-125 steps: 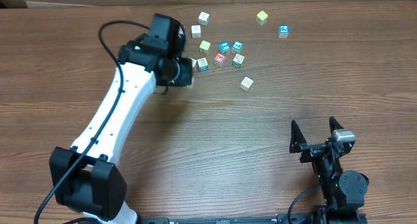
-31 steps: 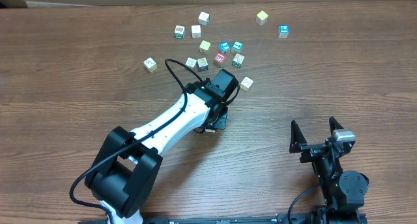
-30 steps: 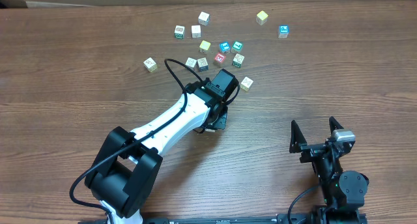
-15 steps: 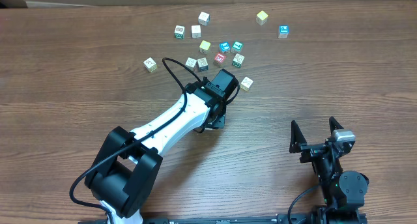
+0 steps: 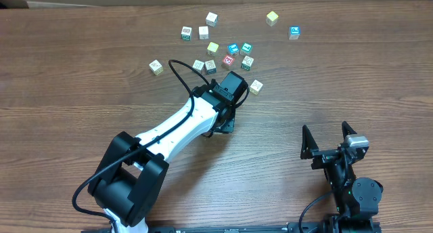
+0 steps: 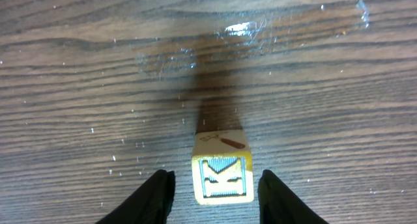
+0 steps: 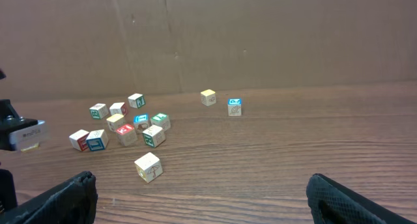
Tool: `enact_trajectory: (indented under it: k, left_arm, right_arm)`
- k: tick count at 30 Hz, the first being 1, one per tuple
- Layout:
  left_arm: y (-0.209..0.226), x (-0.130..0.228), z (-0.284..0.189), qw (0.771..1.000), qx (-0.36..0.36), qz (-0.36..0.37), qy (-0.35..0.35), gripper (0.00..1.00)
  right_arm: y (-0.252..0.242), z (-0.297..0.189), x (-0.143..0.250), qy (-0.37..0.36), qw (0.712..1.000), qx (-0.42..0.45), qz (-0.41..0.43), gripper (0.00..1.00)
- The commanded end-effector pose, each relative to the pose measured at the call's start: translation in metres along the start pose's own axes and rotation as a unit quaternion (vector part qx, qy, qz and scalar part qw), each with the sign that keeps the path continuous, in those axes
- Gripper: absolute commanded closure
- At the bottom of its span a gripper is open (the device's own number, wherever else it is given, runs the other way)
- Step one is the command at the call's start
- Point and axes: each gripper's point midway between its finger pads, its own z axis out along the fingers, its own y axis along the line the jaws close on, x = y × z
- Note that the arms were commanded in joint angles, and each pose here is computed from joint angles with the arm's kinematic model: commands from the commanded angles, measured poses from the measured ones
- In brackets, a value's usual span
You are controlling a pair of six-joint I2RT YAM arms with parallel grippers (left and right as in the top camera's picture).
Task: Form a circle
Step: 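Lower the yellow block to the table and open the left gripper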
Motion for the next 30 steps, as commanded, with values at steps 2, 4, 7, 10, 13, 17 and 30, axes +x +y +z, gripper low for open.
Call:
enact_trajectory:
  k: [2,4,7,10,13,17,30]
  left_arm:
    - [0.000,0.001,0.005,1.000,-0.008,0.000,-0.002,0.58]
    - [0.000,0.001,0.005,1.000,-0.008,0.000,-0.001,0.55]
    - [0.000,0.001,0.005,1.000,-0.008,0.000,-0.002,0.48]
    - [0.000,0.001,0.005,1.000,-0.007,0.000,-0.003,0.39]
    - [0.000,0.001,0.005,1.000,-0.007,0.000,-0.003,0.30]
    - [-0.004,-0.008,0.005,1.000,0.002,-0.002,-0.020,0.31]
    - [0.009,-0.018,0.005,1.000,0.008,-0.022,-0.020,0.35]
  right_arm:
    - [0.001,0.001,0.004,0.004,1.000,-0.003,0.004,0.00]
    - [0.001,0.001,0.004,0.004,1.000,-0.003,0.004,0.00]
    - [0.001,0.001,0.004,0.004,1.000,-0.003,0.004,0.00]
    - [0.001,0.001,0.004,0.004,1.000,-0.003,0.004,0.00]
    - [0.001,0.001,0.004,0.004,1.000,-0.003,0.004,0.00]
    - [0.001,0.001,0.004,0.004,1.000,-0.003,0.004,0.00]
    - [0.001,0.001,0.004,0.004,1.000,-0.003,0.004,0.00]
